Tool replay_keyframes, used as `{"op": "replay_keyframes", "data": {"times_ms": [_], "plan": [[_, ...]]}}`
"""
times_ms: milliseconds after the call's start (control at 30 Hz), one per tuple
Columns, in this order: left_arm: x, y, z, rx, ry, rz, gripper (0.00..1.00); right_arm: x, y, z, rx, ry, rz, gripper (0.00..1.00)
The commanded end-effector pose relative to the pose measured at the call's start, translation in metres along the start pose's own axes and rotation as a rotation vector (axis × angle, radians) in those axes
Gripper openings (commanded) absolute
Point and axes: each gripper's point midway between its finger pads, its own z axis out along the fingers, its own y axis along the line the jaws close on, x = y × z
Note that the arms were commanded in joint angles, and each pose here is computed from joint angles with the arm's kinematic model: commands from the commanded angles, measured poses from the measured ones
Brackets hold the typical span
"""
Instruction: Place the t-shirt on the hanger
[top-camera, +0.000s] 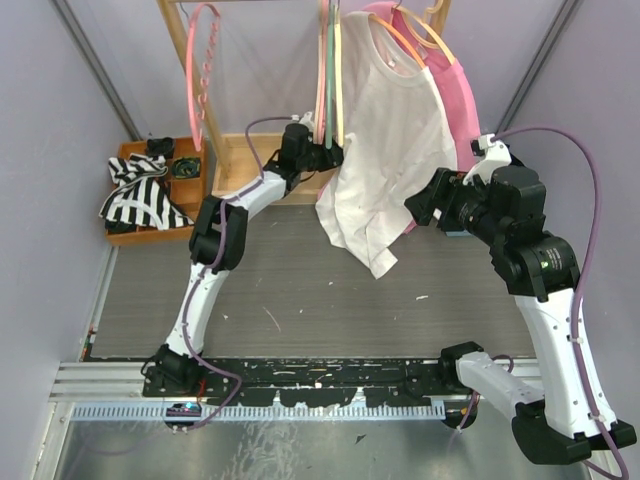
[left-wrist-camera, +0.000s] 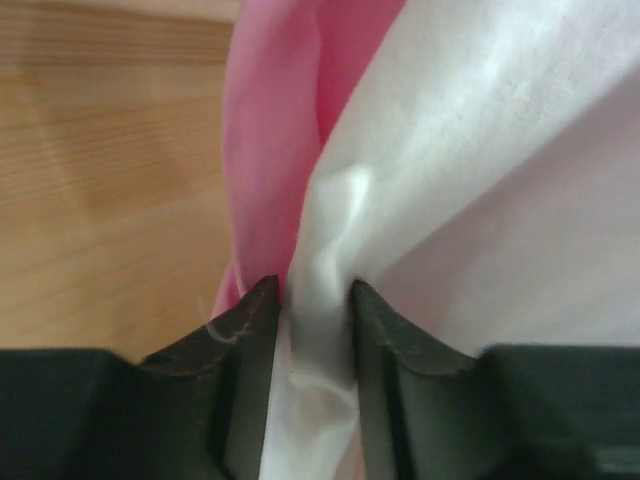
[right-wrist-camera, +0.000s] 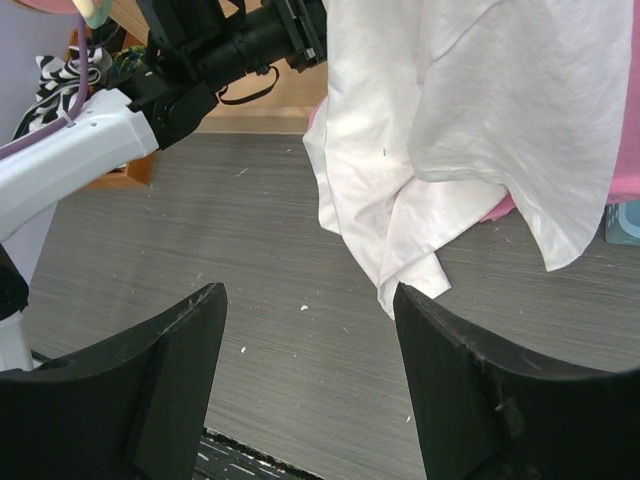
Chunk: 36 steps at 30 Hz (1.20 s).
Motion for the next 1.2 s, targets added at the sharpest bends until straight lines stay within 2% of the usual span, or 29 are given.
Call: {"op": "replay_keyframes", "data": {"times_ms": [0, 100, 133, 233, 400, 567, 867, 933, 967, 1000, 1033, 1100, 1167], "plan": [[-0.009, -0.001, 0.005, -0.037, -0.025, 0.056, 0.32, -0.007, 0.003, -0.003, -0.017, -0.043, -0.026, 0.73], [-0.022, -0.001, 0.007, -0.038, -0.048, 0.077, 0.09, -0.006, 0.003, -0.001, -0.015, -0.039, -0.029, 0.74], [-0.031, -0.005, 0.006, -0.027, -0.067, 0.077, 0.05, -0.005, 0.003, -0.001, -0.015, -0.038, -0.031, 0.73], [-0.063, -0.021, 0.001, 0.007, -0.147, 0.093, 0.0, -0.005, 0.0, -0.001, -0.006, -0.038, -0.038, 0.73], [-0.119, -0.041, -0.006, 0.023, -0.287, 0.138, 0.0, -0.006, -0.002, -0.002, 0.009, -0.045, -0.043, 0.74], [-0.147, -0.029, -0.007, -0.004, -0.353, 0.147, 0.02, -0.005, -0.003, 0.0, 0.013, -0.039, -0.041, 0.73], [-0.079, 0.039, 0.018, -0.069, -0.195, 0.095, 0.01, -0.001, 0.001, 0.004, -0.015, -0.027, -0.016, 0.73], [-0.069, 0.044, 0.018, -0.074, -0.157, 0.092, 0.07, 0.002, 0.003, 0.006, -0.026, -0.019, -0.007, 0.73], [-0.064, 0.047, 0.016, -0.085, -0.142, 0.092, 0.14, 0.004, 0.004, 0.007, -0.033, -0.011, -0.002, 0.73], [-0.063, 0.047, 0.012, -0.099, -0.138, 0.096, 0.3, 0.005, 0.005, 0.009, -0.04, -0.005, 0.004, 0.73], [-0.064, 0.046, 0.007, -0.111, -0.138, 0.103, 0.4, 0.008, 0.005, 0.01, -0.046, 0.003, 0.012, 0.73], [-0.079, 0.032, -0.007, -0.126, -0.154, 0.128, 0.65, 0.011, 0.008, 0.013, -0.06, 0.018, 0.027, 0.74], [-0.084, 0.022, -0.02, -0.145, -0.134, 0.145, 0.72, 0.013, 0.011, 0.014, -0.074, 0.032, 0.045, 0.74]]}}
